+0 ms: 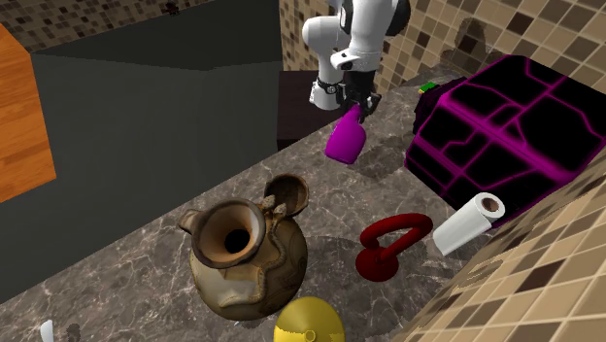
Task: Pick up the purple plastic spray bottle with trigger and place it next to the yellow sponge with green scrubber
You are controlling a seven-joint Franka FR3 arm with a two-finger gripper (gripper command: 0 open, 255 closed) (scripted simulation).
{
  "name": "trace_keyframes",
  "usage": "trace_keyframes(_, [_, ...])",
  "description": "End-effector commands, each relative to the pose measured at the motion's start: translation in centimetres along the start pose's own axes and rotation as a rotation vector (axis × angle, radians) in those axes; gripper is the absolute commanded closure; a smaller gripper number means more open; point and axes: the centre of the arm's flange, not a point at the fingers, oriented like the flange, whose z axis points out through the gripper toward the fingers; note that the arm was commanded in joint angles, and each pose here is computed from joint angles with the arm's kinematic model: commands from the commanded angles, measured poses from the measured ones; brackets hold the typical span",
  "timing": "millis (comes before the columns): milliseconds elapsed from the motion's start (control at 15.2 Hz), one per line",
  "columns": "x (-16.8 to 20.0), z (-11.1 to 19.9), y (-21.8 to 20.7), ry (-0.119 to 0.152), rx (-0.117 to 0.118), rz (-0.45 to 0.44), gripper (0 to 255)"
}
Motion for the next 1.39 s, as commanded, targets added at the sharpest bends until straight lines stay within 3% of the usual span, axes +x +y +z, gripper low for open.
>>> trace_keyframes(0, [-2.4, -0.4, -1.3, 0.001, -0.001, 0.002, 255])
trace_keyframes(1320, [-25.7, -3.2, -13.4, 0.001, -0.001, 0.002, 255])
